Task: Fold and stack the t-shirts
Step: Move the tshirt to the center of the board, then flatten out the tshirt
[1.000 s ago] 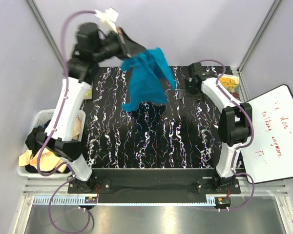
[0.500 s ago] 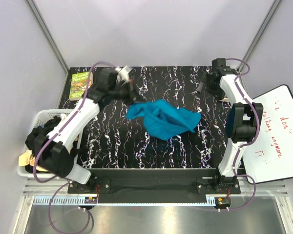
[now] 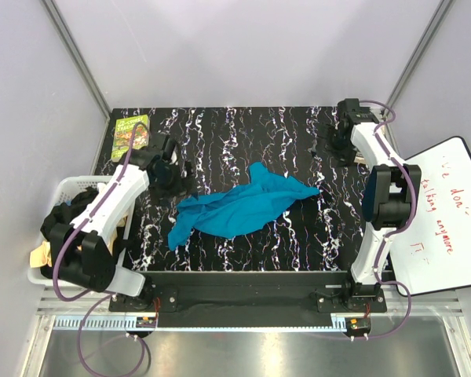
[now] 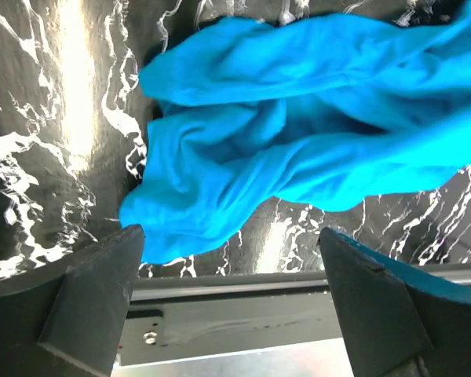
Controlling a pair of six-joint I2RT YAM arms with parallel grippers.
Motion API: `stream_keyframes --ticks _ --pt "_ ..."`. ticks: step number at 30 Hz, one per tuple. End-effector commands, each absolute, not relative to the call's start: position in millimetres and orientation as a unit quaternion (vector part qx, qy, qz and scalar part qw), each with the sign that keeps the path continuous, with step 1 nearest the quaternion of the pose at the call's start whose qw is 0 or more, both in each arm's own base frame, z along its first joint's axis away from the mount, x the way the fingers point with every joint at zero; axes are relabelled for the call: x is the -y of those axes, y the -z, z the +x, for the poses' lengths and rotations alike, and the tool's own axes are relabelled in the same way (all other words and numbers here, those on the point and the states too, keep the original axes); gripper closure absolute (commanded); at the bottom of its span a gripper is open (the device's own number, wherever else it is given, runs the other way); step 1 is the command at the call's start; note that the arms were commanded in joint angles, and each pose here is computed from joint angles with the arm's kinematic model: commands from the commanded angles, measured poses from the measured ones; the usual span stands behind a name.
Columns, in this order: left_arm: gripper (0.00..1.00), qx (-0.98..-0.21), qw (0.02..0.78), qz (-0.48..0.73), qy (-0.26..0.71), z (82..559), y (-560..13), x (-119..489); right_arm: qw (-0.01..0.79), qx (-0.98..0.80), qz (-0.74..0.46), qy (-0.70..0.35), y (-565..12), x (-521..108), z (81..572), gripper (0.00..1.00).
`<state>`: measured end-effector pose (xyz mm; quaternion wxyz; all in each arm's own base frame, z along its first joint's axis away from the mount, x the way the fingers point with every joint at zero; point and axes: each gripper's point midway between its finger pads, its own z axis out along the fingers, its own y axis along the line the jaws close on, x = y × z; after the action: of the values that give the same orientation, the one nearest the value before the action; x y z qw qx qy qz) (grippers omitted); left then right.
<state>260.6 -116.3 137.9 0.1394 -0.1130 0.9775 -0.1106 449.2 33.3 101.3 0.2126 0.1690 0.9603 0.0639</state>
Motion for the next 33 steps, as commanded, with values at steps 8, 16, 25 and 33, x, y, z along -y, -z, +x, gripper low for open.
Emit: stream_keyframes --ticks 8,16,25,33 --pt "0.01 -0.982 0.13 0.027 0.136 300.4 -132.9 187.8 0.207 -0.964 0.104 -0.133 -112.6 -91.0 453.6 0.0" --pt "0.01 -0.979 0.093 0.11 0.143 301.0 -101.0 235.5 0.183 -0.976 0.029 -0.116 -111.7 -146.5 439.2 0.0" --pt "0.26 -0.978 0.058 0.149 0.132 288.1 -66.3 256.5 0.186 -0.979 0.011 -0.089 -111.1 -133.0 428.9 0.0" --pt "1.0 -0.981 0.071 0.136 0.118 279.0 -81.5 250.4 0.19 -0.978 0.01 -0.085 -114.5 -130.8 426.4 0.0"
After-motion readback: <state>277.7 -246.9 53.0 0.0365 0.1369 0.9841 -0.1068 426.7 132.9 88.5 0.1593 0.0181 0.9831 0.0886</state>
